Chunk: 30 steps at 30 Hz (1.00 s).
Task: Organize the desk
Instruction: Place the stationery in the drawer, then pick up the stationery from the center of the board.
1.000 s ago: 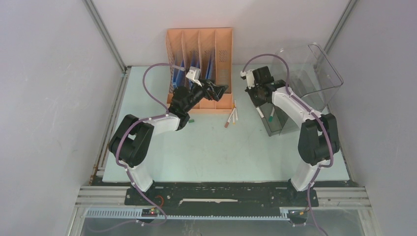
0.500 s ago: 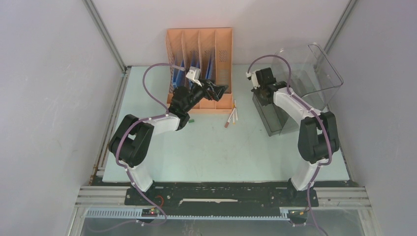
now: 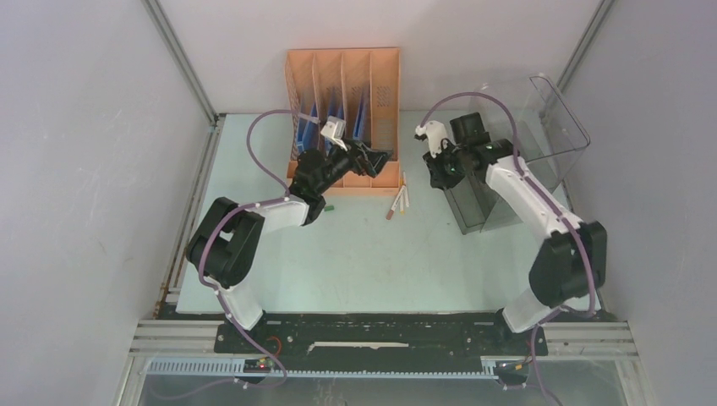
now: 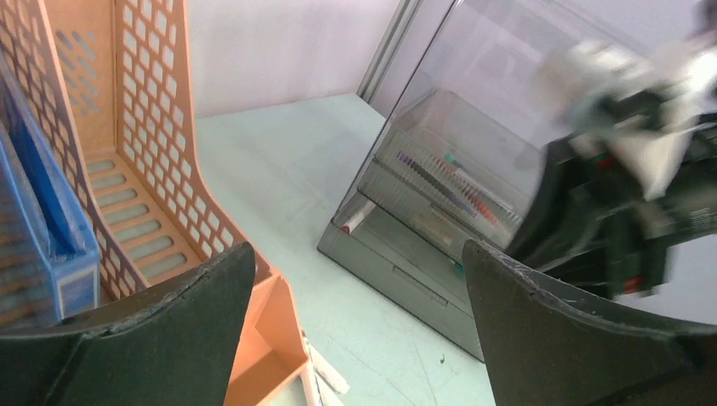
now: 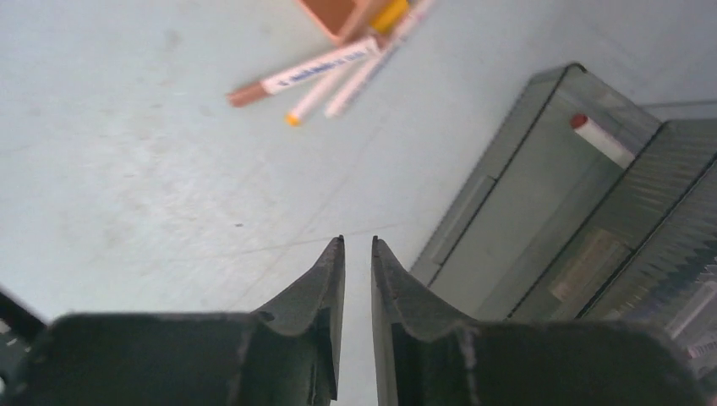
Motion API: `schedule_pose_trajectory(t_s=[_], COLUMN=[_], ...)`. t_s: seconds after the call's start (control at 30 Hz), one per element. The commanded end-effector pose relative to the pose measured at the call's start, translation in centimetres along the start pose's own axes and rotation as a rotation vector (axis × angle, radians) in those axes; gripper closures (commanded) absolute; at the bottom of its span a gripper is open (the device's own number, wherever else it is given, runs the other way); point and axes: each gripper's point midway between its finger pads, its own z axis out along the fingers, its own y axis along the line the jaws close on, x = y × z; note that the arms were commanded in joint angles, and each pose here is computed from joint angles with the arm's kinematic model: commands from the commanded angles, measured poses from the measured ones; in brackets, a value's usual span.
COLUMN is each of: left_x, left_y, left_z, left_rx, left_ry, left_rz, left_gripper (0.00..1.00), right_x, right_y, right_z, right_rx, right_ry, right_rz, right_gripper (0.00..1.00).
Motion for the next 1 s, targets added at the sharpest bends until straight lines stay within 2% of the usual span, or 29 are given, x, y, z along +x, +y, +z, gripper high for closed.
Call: schedule_pose_trajectory(t_s=[0.0,0.1,0.17,0.2,0.27,0.3,0.37,0.47,0.6,0.8,0.97], left_x=[1.0,3.9,5.7,6.7,8.7,9.7,11.6,13.7,14.8,17.1,18.1], left_y=[-0.3,-0.3,-0.3,-0.2,-0.1,-0.1,0.0,0.3,0.2,0.7,1.2], left_z=[-1.9,-3.7,-4.7,-5.2,-5.9,-6.2,-6.6,-7.0,-6.3,-4.8,-4.5], left_rx=[-0.035,-0.096,-0.157,-0.187,-0.261,-0.289,-0.355,-0.464,-0.524,-0.541,-0.567], left_ry=[0.046,0.136,0.191,0.223,0.283,0.314,0.377,0.480,0.528,0.625,0.689], left_rz=[-0.067,-0.080,-0.067,-0.055,-0.019,0.005,0.080,0.194,0.251,0.250,0.256], left_gripper=[0.01,0.01,0.01,0.01,0.01,0.01,0.02,0.05,0.13,0.35,0.52], right_x=[-4.2,-5.0,-5.4,-5.5,-4.8,-4.2,-3.2,-2.5,-2.6,-2.6,-2.5], right_y=[4.1,6.0,6.8,7.0,7.7,8.5,9.0,8.8,8.4,7.1,6.8], right_z=[-6.3,-9.1,-10.7,-11.2,-10.9,-10.7,-9.7,-8.8,-8.9,-9.5,-9.5], right_rx=[-0.161,-0.203,-0.213,-0.214,-0.250,-0.299,-0.360,-0.392,-0.351,-0.250,-0.233], right_ry=[-0.223,-0.311,-0.364,-0.387,-0.396,-0.391,-0.356,-0.329,-0.336,-0.364,-0.369], right_rz=[-0.073,-0.100,-0.111,-0.110,-0.107,-0.115,-0.099,-0.076,-0.085,-0.095,-0.097], right_gripper=[0.74,0.74,0.69,0.64,0.43,0.35,0.27,0.26,0.26,0.26,0.26])
